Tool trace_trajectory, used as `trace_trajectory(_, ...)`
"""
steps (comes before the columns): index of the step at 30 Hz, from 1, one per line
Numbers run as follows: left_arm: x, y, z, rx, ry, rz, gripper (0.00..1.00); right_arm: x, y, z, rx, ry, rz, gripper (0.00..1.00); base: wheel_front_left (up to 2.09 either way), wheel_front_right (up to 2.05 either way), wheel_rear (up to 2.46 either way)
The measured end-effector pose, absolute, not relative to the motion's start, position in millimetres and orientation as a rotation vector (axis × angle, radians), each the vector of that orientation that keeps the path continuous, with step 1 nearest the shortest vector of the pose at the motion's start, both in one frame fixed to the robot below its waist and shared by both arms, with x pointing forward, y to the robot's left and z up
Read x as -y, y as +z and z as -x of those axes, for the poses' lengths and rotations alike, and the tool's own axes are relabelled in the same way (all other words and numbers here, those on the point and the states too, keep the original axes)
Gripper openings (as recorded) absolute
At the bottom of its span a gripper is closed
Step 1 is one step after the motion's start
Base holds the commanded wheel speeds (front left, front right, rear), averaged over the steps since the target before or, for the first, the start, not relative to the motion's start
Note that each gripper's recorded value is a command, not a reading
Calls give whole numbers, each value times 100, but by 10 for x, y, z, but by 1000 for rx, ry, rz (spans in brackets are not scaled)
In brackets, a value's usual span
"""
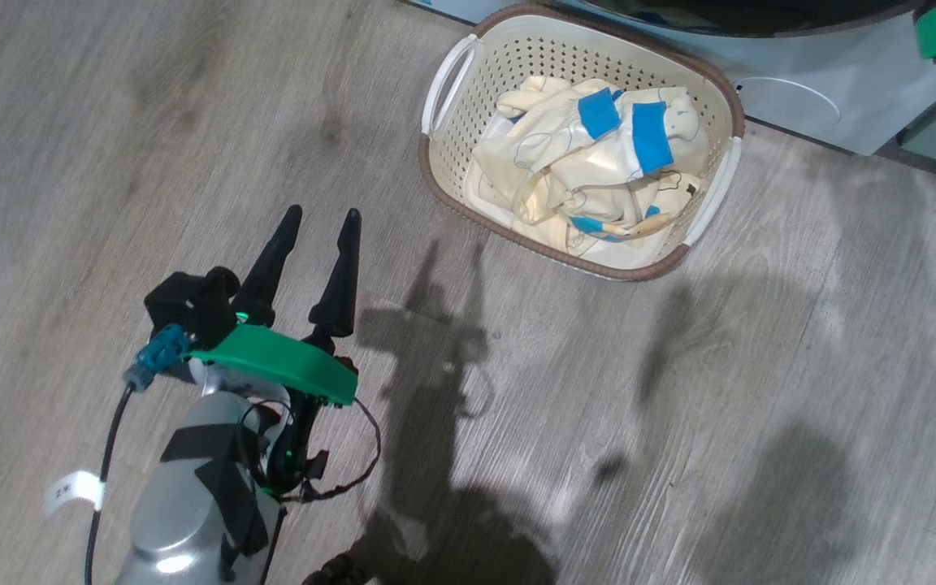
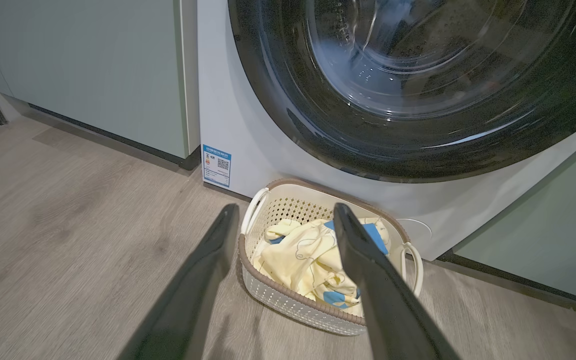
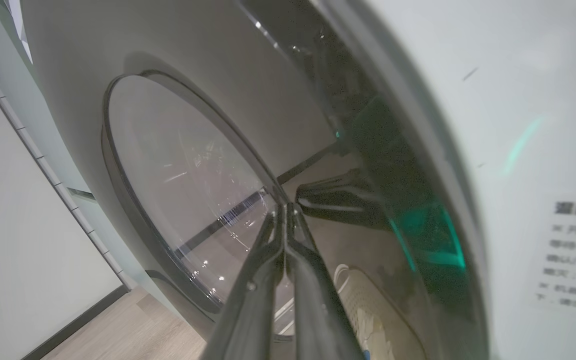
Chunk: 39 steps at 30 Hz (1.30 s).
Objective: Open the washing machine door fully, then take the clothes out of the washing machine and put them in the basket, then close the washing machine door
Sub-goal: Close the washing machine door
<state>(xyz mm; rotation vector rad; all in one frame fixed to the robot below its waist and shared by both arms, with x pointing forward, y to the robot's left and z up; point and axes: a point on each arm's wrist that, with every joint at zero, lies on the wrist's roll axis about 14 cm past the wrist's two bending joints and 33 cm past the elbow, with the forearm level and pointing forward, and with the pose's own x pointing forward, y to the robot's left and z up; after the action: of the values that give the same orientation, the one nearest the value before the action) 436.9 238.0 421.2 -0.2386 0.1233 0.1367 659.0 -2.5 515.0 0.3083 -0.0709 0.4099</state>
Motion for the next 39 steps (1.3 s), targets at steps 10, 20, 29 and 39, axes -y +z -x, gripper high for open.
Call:
trace_trajectory(10,-2379,4252,-4364,-113,138,242,100,2,5223,-6574,84,419,-301,0,0,0,0)
trace_trajectory(20,-2364,4456,-4330,-66,128,250,100,-59,5424,-6330,99,456,-300,0,0,0,0)
trace_trajectory(29,-2564,4726,-4115,-19,134,229,100,-149,5328,-5617,37,518,-292,40,0,0,0)
trace_trajectory(39,-2667,4844,-3937,-12,104,206,100,130,5294,-4954,13,483,-306,100,0,0,0)
